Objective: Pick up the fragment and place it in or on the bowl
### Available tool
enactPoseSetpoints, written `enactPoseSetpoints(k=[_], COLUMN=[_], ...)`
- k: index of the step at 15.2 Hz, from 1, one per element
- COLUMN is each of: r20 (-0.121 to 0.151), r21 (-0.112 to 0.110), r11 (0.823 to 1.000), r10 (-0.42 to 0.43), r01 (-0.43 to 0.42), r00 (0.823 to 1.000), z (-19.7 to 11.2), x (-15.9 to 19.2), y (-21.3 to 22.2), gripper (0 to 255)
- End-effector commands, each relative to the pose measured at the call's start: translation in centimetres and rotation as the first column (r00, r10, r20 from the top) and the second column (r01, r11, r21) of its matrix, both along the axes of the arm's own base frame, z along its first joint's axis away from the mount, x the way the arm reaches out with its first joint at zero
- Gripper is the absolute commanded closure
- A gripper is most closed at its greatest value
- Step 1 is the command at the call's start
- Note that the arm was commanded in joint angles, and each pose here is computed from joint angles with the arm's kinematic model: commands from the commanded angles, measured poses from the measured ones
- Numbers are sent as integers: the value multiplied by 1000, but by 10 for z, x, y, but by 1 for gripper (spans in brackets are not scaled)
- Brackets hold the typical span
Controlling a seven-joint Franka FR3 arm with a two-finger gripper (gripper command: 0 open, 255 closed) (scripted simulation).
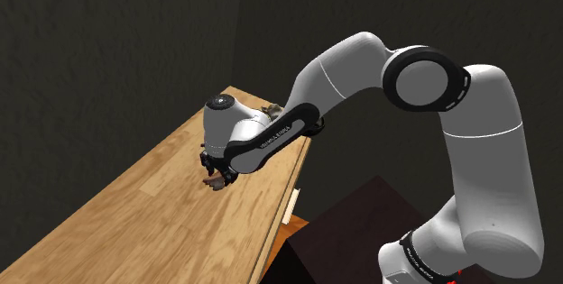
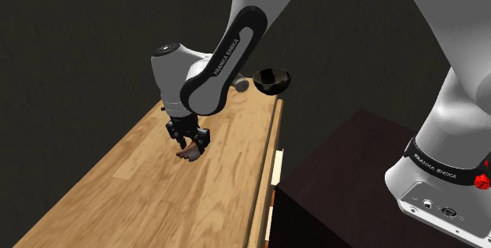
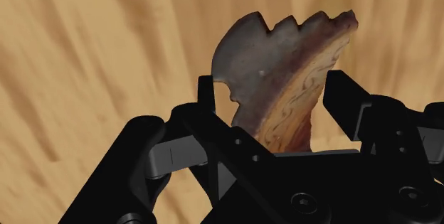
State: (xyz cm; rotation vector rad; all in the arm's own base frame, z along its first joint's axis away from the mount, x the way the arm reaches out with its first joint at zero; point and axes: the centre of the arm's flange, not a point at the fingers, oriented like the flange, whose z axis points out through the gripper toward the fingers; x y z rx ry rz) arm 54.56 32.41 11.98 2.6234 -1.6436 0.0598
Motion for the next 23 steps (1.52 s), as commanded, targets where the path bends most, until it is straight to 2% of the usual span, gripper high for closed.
enactPoseSetpoints(k=[1, 5, 16, 17, 18, 19, 20, 21, 23], r20=[1, 1, 1, 1, 1, -23, -44, -62, -63], r21=[2, 2, 2, 2, 2, 30, 59, 91, 94], r11=[1000, 1000, 1000, 1000, 1000, 994, 976, 947, 944], r10=[0, 0, 0, 0, 0, 106, 211, 314, 323], r01=[0, 0, 0, 0, 0, -105, -208, -308, -317], r00=[1000, 1000, 1000, 1000, 1000, 994, 977, 947, 944], z=[-1, -1, 57, 51, 51, 48, 43, 39, 33], x=[0, 0, 0, 0, 0, 16, 32, 47, 48], y=[0, 0, 0, 0, 0, -3, -3, -2, -2], gripper=[255, 255, 255, 255, 0, 0, 0, 0, 0])
